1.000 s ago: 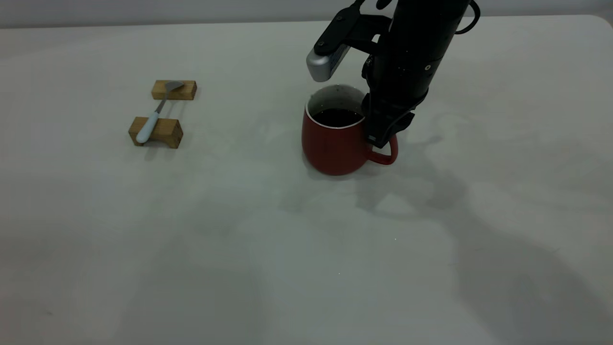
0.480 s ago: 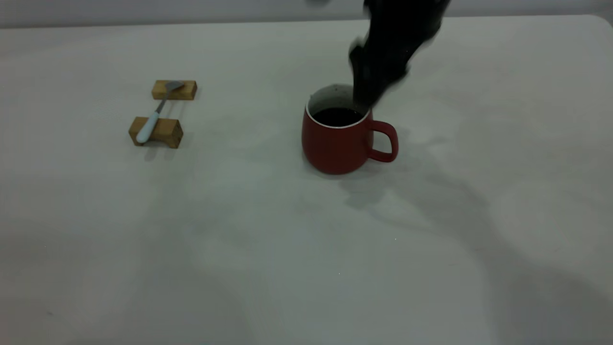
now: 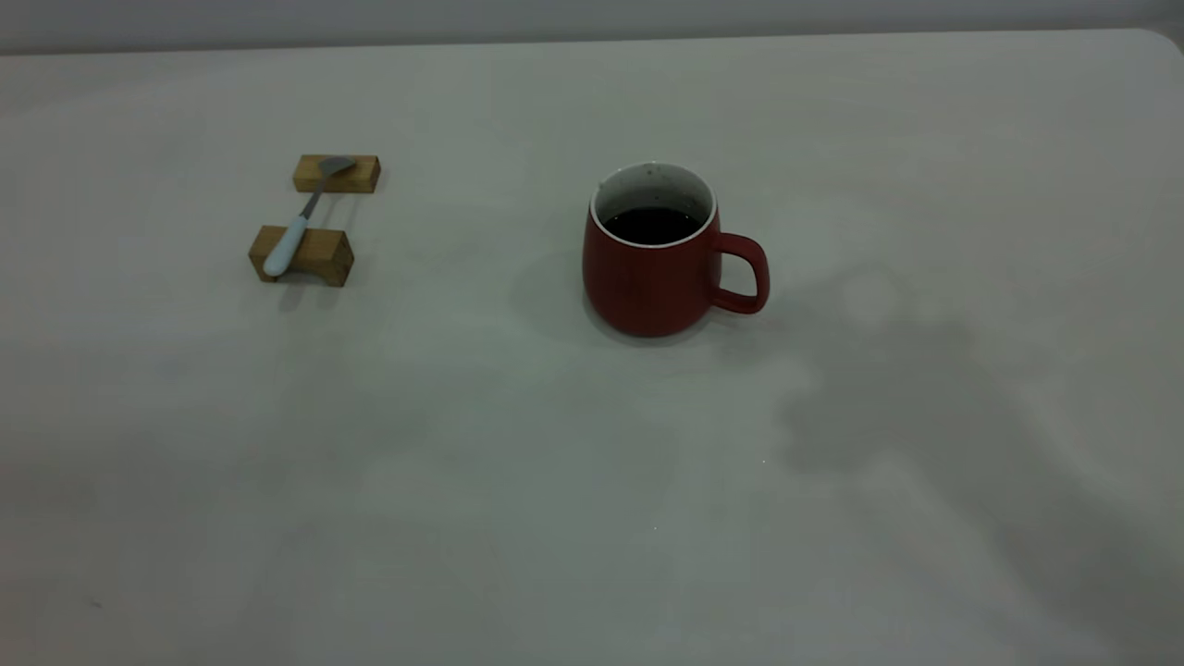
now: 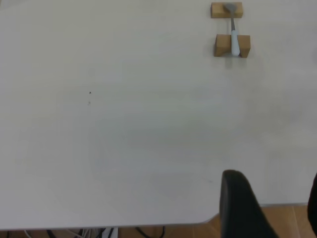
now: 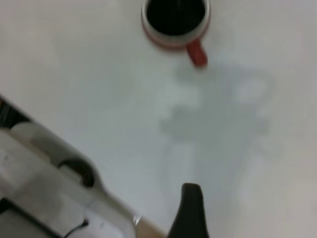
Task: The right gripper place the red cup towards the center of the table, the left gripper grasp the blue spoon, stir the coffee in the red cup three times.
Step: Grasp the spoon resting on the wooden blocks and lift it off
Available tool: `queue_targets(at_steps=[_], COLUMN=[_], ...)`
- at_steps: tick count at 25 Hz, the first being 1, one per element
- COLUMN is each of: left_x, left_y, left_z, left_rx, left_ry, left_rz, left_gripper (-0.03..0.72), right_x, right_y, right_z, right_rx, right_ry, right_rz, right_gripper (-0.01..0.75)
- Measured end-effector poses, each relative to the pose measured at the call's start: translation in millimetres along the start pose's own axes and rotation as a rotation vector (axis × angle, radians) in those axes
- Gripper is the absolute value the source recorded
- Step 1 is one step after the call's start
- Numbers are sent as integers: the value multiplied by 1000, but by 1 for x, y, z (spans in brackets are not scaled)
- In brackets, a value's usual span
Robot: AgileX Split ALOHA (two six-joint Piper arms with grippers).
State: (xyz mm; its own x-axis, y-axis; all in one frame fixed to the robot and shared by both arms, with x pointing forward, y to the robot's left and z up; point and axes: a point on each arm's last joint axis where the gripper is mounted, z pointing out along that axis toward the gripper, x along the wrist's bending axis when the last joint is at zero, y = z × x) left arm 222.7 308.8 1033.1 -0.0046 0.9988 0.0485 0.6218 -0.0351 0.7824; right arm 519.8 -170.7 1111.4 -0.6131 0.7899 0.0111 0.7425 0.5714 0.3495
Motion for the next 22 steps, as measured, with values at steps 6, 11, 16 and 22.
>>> queue_targets(at_steps=[6,11,16,22], left_x=[0,0,0,0], left_y=[0,0,0,0], left_z=[0,0,0,0], left_rx=[0,0,0,0], left_ry=[0,0,0,0], left_rz=[0,0,0,-1], left_gripper=[407,407,407,407], right_x=[12,31,48,70], right_y=[-37,-101,-182,-264], right_z=[-38,-56,-69,-76], right_rx=[-54,-83,-188,-442], right_ry=[-19,-22,-51,-159], right_rz=[39,41,106,249], right_gripper=[719,716,703,685])
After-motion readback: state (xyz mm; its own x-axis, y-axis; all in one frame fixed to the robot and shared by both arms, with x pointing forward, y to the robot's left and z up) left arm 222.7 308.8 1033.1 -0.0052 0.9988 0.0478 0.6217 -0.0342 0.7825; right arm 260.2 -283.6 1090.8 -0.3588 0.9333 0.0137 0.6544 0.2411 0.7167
